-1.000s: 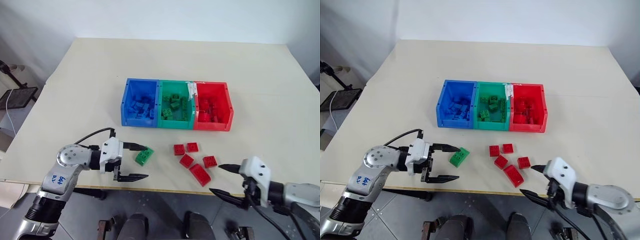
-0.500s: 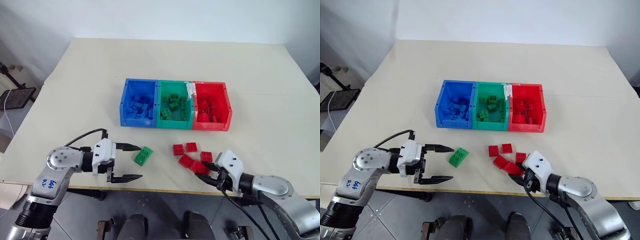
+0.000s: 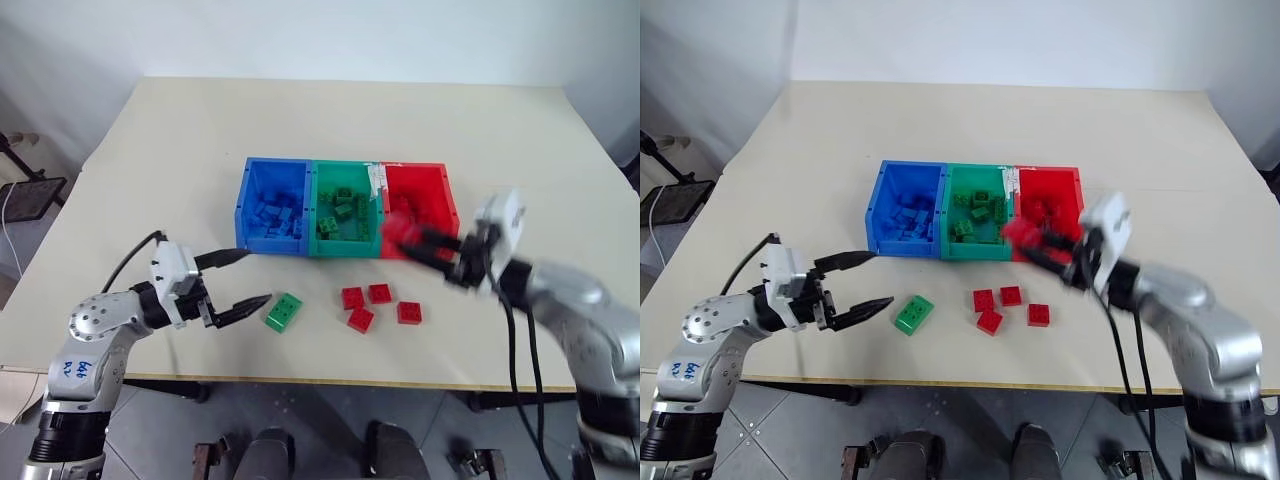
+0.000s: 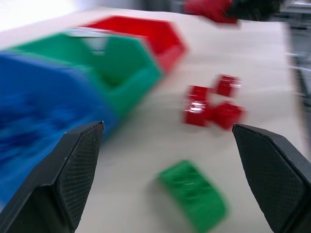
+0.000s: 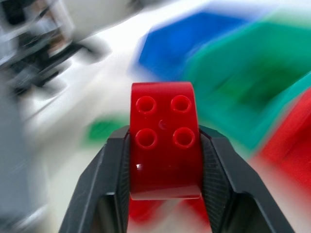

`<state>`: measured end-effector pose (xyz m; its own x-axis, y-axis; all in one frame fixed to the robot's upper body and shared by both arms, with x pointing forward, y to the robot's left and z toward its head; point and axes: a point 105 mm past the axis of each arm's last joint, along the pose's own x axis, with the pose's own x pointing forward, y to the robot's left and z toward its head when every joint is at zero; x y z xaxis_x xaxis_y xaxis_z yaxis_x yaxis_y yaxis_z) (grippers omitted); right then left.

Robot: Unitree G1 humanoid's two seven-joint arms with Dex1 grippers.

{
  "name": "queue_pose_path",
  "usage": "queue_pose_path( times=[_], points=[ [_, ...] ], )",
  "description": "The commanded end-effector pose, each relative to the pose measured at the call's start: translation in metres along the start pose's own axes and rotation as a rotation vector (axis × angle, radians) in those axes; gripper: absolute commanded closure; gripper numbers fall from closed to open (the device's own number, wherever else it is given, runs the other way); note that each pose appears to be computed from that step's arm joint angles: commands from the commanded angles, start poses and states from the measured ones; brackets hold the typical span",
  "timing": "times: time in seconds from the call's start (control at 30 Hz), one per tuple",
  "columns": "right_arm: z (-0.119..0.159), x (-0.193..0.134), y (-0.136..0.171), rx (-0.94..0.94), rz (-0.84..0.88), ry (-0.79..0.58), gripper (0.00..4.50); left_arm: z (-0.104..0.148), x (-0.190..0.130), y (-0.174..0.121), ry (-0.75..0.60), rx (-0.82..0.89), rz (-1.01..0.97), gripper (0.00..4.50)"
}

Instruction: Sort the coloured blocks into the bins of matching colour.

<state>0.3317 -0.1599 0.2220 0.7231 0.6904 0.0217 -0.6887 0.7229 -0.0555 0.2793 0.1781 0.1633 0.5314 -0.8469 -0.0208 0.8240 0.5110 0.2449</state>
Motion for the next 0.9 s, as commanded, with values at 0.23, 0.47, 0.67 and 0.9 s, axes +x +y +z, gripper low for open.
queue_pose_path(
  times=[0.23,0.47,0.67,0.9],
  points=[
    [-0.004,0.03,-0.058,-0.119,-0.173,0.046,3.01,0.005,-0.017,0.004,0.031,0.046,0.073,0.0],
    [-0.003,0.017,-0.051,-0.166,-0.122,0.037,0.74,0.008,-0.014,0.006,0.044,0.056,0.035,0.0],
    [-0.004,-0.035,-0.021,-0.244,0.062,0.014,0.01,0.004,0.003,-0.007,0.069,0.084,-0.094,0.0],
    [-0.061,-0.128,-0.015,-0.396,0.198,0.335,0.01,-0.009,0.027,-0.03,0.109,0.13,-0.299,0.0]
  ],
)
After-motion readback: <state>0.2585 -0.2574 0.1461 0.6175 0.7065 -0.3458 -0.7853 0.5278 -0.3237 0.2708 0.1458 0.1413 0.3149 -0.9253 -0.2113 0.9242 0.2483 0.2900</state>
